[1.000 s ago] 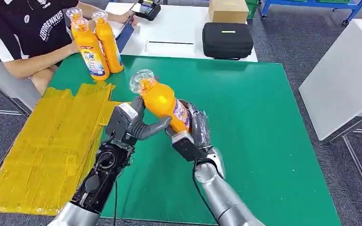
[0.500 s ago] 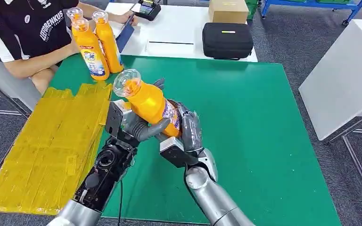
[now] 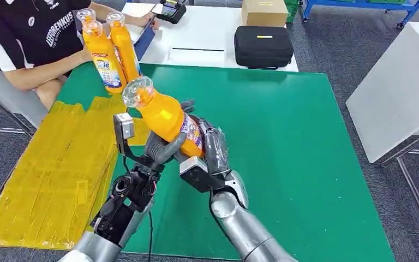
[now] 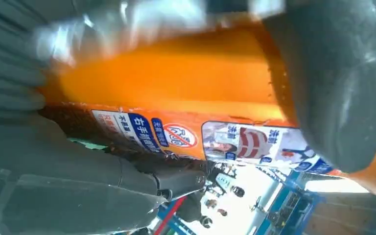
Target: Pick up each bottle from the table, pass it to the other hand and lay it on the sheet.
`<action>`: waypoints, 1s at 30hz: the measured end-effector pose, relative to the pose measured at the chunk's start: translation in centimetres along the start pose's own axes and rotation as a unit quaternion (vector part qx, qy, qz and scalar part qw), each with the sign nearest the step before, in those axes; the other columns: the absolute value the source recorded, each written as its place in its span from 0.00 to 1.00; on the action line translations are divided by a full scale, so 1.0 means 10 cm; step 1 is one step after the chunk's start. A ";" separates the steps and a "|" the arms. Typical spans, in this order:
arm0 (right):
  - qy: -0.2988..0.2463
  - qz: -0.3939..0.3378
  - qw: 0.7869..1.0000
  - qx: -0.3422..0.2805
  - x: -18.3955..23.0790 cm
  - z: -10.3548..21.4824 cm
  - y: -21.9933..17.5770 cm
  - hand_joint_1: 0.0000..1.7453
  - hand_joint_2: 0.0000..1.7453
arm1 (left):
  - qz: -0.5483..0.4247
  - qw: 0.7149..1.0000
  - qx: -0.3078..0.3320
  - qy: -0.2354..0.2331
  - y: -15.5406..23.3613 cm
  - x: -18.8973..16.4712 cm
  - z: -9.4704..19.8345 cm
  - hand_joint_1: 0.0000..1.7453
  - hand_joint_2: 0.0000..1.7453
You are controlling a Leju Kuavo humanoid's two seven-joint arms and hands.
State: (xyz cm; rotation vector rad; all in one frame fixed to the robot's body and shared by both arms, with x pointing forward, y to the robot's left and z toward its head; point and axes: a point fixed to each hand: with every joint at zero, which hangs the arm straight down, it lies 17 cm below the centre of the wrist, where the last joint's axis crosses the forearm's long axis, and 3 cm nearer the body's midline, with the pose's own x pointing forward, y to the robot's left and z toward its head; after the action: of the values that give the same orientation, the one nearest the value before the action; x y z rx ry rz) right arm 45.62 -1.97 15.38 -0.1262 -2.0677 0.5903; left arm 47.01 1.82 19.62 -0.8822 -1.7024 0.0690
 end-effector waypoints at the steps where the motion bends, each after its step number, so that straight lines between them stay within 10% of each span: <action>1: 0.000 -0.001 1.000 0.002 0.00 0.00 0.02 1.00 1.00 | 0.004 1.000 0.004 -0.002 0.02 0.01 0.00 1.00 1.00; 17: -0.011 0.006 1.000 0.027 0.08 -0.10 0.16 1.00 1.00 | 0.000 0.996 0.059 -0.064 0.22 0.29 0.05 1.00 1.00; 18: -0.011 0.006 1.000 0.027 0.08 -0.11 0.16 1.00 1.00 | -0.004 0.996 0.060 -0.067 0.22 0.30 0.05 0.03 1.00; 30: 0.003 0.010 0.999 0.044 -0.03 0.00 0.26 1.00 1.00 | -0.064 0.990 0.071 -0.099 0.27 0.49 0.03 0.00 1.00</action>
State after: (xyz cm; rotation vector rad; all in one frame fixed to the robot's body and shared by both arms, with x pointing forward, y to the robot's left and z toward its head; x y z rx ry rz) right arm 45.39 0.22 13.99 -0.0977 -2.0330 0.6927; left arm 47.81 6.70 22.24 -0.6754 -1.9096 0.1941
